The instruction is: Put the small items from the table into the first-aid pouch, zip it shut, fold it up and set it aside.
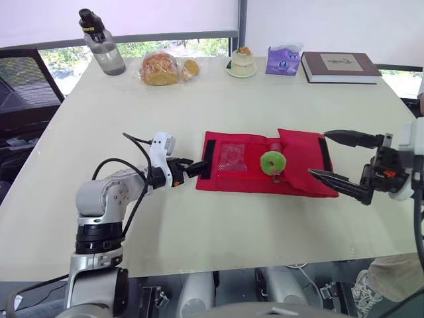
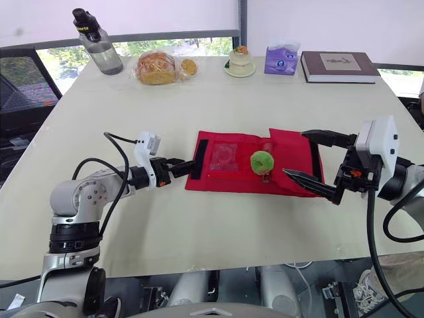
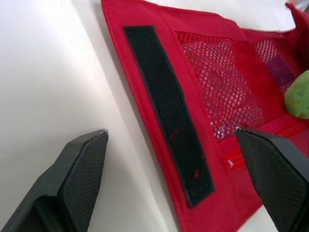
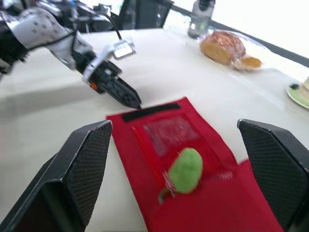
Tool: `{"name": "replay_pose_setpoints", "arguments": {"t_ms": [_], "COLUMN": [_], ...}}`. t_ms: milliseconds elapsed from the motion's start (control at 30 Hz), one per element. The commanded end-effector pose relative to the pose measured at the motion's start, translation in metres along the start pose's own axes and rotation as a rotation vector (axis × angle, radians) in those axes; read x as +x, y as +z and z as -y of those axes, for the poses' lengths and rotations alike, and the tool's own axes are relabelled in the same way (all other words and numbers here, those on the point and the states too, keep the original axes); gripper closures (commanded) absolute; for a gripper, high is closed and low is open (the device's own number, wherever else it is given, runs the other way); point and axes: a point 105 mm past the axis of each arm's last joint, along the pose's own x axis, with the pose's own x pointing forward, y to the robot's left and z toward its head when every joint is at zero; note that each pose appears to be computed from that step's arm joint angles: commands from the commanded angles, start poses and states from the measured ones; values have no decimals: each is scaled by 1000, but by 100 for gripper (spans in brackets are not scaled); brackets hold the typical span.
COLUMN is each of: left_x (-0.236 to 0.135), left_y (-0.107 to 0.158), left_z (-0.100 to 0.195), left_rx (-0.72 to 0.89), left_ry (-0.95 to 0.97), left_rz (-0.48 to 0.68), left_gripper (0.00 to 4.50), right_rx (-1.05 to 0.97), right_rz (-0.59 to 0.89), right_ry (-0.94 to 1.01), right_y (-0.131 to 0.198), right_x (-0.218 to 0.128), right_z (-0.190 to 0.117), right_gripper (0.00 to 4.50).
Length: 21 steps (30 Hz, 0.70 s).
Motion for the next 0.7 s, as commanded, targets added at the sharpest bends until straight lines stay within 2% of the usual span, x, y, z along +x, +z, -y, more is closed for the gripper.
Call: {"name": "replay_pose_setpoints", "arguments": {"t_ms": [33, 167, 267, 367, 400, 433, 500, 533, 700], "left_x": [6, 10, 8, 2, 0, -1, -3, -4, -12], "left_y": [0, 13, 17, 23, 24, 25, 25, 23, 15], "left_z": [14, 25, 22, 19, 19, 18, 19, 20, 17], "left_rx": [-154, -220, -236, -259, -260, -260, -257, -251, -233], "left_ry": [-93, -159, -155, -163, -166, -168, -179, -185, -188], "left_rz": [-32, -32, -36, -17, -11, -7, -2, -6, -25], "left_gripper": [0, 0, 79, 226, 262, 320, 384, 435, 445], "right_rx": [-44, -43, -47, -53, -53, -54, -55, -54, -54], "right_rz": [24, 30, 33, 36, 38, 39, 43, 46, 55], "right_ry": [5, 14, 24, 27, 27, 28, 28, 30, 37], "right_y": [13, 16, 17, 18, 19, 19, 19, 19, 19], "right_x": [-1, 2, 4, 5, 6, 7, 8, 8, 12], "right_z": [-2, -2, -2, -2, -2, -2, -3, -3, -3], "right_gripper": [7, 7, 0, 0, 0, 0, 0, 0, 0]}}
